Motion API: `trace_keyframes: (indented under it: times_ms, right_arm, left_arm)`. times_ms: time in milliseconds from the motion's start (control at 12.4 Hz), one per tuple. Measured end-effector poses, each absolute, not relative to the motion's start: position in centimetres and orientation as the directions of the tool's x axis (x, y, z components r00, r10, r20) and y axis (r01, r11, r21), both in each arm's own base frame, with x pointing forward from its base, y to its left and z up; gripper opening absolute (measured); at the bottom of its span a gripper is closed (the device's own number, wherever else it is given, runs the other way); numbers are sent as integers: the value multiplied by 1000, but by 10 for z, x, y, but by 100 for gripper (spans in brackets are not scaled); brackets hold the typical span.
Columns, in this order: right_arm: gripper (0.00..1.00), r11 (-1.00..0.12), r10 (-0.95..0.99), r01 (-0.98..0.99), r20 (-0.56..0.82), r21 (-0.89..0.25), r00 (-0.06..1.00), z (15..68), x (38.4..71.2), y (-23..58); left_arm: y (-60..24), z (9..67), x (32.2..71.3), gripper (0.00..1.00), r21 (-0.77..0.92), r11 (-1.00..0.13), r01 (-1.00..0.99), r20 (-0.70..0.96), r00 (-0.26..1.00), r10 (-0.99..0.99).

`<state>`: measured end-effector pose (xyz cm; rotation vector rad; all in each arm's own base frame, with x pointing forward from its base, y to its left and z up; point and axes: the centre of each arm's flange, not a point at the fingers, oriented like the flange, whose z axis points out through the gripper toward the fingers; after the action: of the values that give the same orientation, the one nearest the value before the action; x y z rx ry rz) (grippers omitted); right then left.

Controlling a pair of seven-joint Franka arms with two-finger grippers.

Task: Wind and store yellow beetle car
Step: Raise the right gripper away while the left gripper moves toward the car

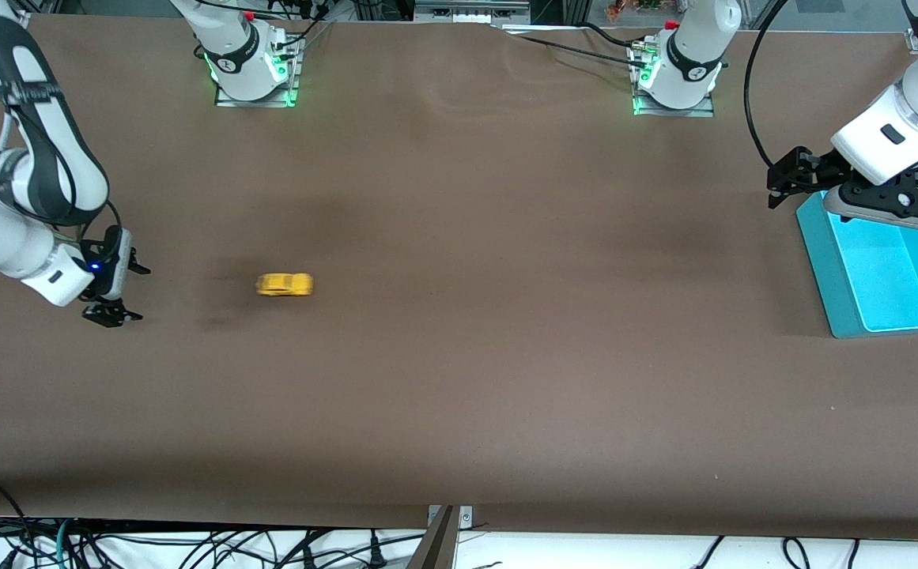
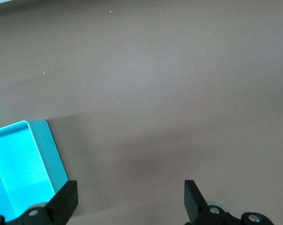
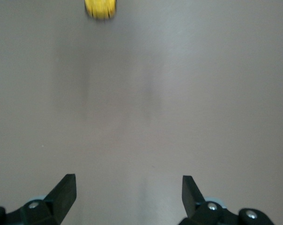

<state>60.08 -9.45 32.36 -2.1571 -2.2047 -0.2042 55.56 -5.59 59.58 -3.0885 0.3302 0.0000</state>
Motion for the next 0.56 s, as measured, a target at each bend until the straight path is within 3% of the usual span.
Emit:
trace_keyframes:
  times_ms: [161,323,565]
  right_arm:
    - [100,-93,994,990,59,107,87,424,591,-65]
    - [100,-217,976,969,21,119,216,489,573,-40]
    - [100,-540,841,836,18,99,541,545,555,-15]
  left_arm:
    - [-56,588,557,100,-31,-977,-213,-25,977,-212]
    - [-59,580,560,100,-27,-975,-219,-44,975,-218]
    - [-62,576,561,100,-24,-974,-224,-52,974,-222]
